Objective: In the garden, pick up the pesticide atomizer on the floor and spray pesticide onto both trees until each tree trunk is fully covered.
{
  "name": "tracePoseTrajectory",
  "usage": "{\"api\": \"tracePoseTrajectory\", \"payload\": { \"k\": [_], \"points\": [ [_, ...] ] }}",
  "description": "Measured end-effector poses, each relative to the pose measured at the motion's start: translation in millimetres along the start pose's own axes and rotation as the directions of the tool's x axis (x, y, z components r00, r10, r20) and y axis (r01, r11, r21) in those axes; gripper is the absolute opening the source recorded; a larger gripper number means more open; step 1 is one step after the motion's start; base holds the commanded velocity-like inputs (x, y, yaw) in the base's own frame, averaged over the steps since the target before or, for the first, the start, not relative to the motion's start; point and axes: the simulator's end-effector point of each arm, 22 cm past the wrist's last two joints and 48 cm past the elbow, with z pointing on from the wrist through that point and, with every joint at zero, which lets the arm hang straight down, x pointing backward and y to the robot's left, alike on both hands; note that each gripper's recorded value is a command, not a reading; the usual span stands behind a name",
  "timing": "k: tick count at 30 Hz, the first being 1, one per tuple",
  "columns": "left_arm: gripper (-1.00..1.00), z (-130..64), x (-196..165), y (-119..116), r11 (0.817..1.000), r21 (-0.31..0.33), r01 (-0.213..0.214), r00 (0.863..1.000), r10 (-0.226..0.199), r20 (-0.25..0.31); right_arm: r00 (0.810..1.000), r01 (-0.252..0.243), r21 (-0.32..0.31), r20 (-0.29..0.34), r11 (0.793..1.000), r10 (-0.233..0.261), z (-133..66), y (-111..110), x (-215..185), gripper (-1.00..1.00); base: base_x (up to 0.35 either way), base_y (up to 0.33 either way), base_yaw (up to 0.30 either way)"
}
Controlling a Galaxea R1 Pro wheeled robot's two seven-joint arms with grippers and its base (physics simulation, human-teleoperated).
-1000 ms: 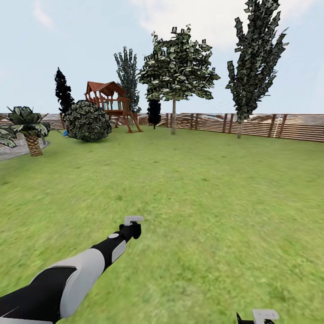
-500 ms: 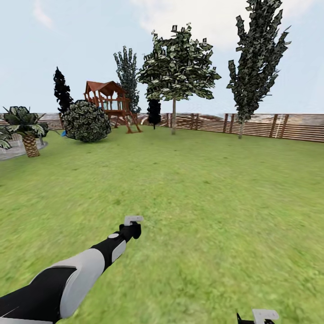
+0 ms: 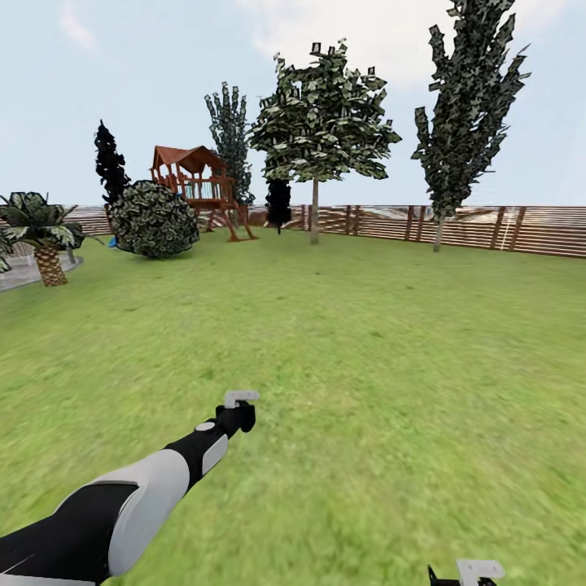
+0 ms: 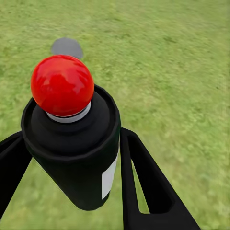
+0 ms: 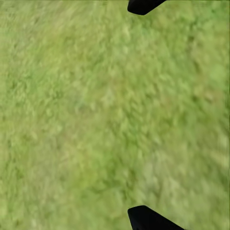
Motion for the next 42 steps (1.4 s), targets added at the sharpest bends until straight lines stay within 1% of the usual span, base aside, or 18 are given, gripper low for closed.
{"api": "tracePoseTrajectory", "payload": {
  "k": [42],
  "points": [
    [-1.0, 0.0, 0.0, 0.0, 1.0, 0.0, 0.0, 1.0, 0.0, 0.0, 1.0, 0.0, 0.0, 0.0, 1.0, 0.0, 0.0, 0.3, 0.0, 1.0, 0.35, 0.0, 0.0]
  ]
}}
